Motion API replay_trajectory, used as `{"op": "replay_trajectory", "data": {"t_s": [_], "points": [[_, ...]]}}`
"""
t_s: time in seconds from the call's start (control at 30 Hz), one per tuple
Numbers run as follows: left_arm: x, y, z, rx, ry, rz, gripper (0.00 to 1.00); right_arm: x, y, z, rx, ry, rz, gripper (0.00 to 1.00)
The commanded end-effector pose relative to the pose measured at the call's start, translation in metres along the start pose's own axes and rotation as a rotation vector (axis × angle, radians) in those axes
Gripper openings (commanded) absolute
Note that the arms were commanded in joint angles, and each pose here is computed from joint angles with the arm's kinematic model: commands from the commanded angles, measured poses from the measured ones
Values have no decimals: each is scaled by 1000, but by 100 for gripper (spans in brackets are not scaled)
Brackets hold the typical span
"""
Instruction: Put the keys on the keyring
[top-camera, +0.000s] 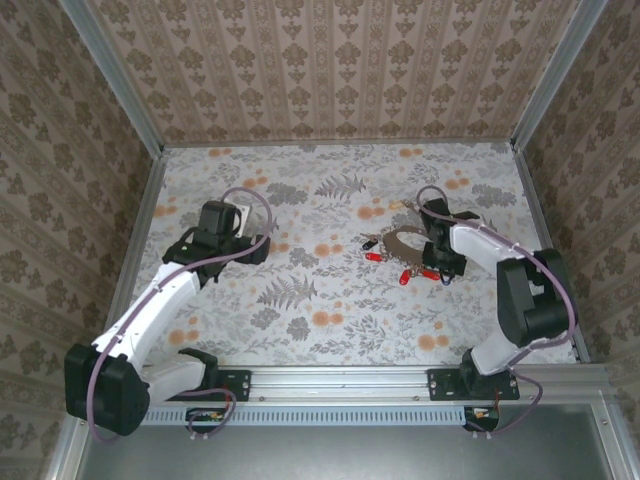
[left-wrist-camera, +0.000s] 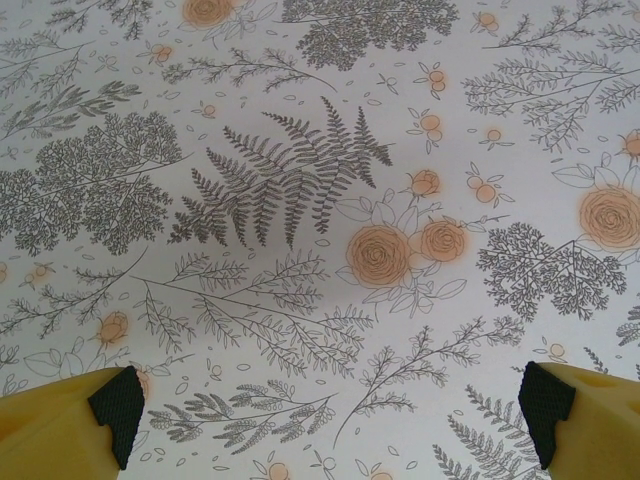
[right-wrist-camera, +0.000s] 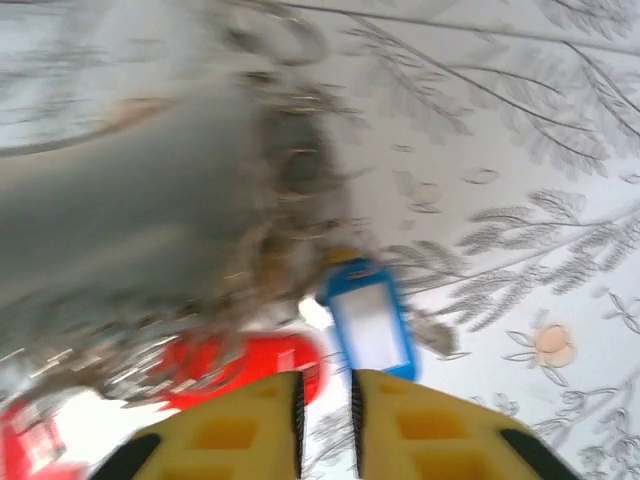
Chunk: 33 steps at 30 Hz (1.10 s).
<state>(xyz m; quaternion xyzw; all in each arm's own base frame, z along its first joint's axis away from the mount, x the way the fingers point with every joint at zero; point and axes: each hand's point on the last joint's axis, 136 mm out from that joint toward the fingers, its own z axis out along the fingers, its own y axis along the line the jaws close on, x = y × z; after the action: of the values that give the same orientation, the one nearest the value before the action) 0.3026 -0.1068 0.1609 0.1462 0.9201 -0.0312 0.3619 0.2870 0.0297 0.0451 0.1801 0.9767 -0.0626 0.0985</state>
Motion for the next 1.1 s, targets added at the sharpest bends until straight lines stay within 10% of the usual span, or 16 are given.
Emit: {"op": "replay_trajectory", "data": {"t_s": [0.0,0.47,0.67,1.07], "points": [[-5,1,-4,-14,-7,31,100,6,54,-27,-191,-23,-160,30],[-4,-6,-4,-26,3,93,100,45,84,25,-33,105,-307,16],[-1,-14,-4,-19,10,129,100,42,60,20,120,113,-165,0],[1,-24,-3,-3,27,170,100,51,-1,20,151,193,76,0]]}}
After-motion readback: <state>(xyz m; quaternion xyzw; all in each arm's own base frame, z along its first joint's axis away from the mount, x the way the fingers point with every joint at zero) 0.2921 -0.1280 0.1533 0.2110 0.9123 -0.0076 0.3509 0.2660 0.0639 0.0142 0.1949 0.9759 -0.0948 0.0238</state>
